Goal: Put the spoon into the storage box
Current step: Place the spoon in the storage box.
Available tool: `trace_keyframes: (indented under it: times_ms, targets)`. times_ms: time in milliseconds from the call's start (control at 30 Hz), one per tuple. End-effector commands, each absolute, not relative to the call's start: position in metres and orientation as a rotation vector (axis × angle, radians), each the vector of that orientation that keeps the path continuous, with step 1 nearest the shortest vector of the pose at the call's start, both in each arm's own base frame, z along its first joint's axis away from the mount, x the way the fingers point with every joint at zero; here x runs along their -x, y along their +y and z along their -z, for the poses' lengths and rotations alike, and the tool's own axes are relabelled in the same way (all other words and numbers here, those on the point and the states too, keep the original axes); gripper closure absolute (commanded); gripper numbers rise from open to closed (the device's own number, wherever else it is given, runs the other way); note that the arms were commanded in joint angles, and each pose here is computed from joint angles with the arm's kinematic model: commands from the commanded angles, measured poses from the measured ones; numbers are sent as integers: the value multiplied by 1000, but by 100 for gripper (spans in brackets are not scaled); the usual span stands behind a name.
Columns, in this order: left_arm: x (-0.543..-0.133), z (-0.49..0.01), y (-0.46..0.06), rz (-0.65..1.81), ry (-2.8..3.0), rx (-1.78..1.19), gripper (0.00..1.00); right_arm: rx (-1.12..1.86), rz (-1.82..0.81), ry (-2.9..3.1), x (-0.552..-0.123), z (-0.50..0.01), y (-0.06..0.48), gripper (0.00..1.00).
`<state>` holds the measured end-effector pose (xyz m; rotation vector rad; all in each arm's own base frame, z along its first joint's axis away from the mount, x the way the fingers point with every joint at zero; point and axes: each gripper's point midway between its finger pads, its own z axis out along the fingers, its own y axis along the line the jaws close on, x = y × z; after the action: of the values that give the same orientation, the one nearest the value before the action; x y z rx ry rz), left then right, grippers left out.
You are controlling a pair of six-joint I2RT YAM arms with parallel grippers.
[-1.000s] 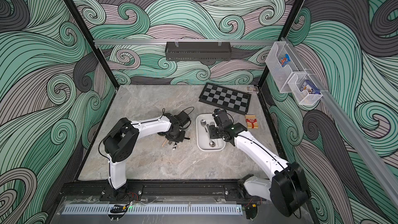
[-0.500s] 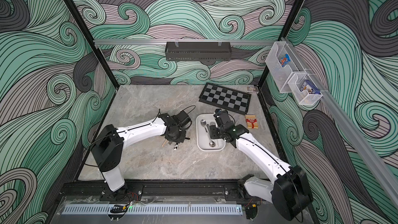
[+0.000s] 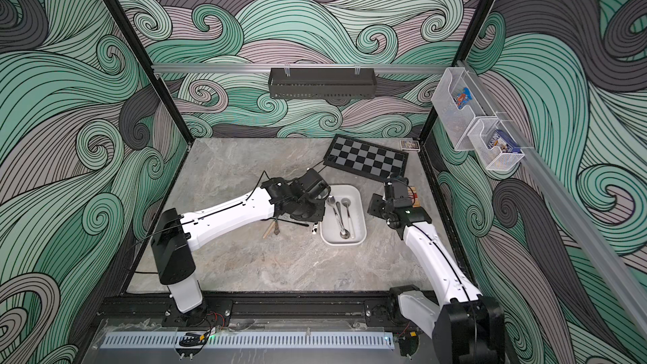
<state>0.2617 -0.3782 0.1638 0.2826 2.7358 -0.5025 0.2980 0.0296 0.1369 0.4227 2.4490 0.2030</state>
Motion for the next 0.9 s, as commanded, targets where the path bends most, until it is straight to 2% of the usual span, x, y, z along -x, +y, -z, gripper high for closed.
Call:
trace_keyframes:
  times_ms: [0, 233, 467, 767, 867]
  targets:
    - [-271, -163, -404, 507, 2714, -211, 100, -455, -235, 2428, -296, -137, 30, 46]
    - [-289, -126, -434, 442, 2749, -165, 100, -456, -228, 2436, -294, -133, 28, 46]
    - [-298, -87, -433, 289, 2800, -141, 100, -446, -241, 2432, -294, -136, 30, 46]
    - [-293, -54, -432, 257, 2842, -135, 100, -438, -254, 2441, -293, -133, 32, 46]
    - [-290, -47, -434, 266, 2861, -142, 93, -436, -253, 2442, -293, -132, 32, 46]
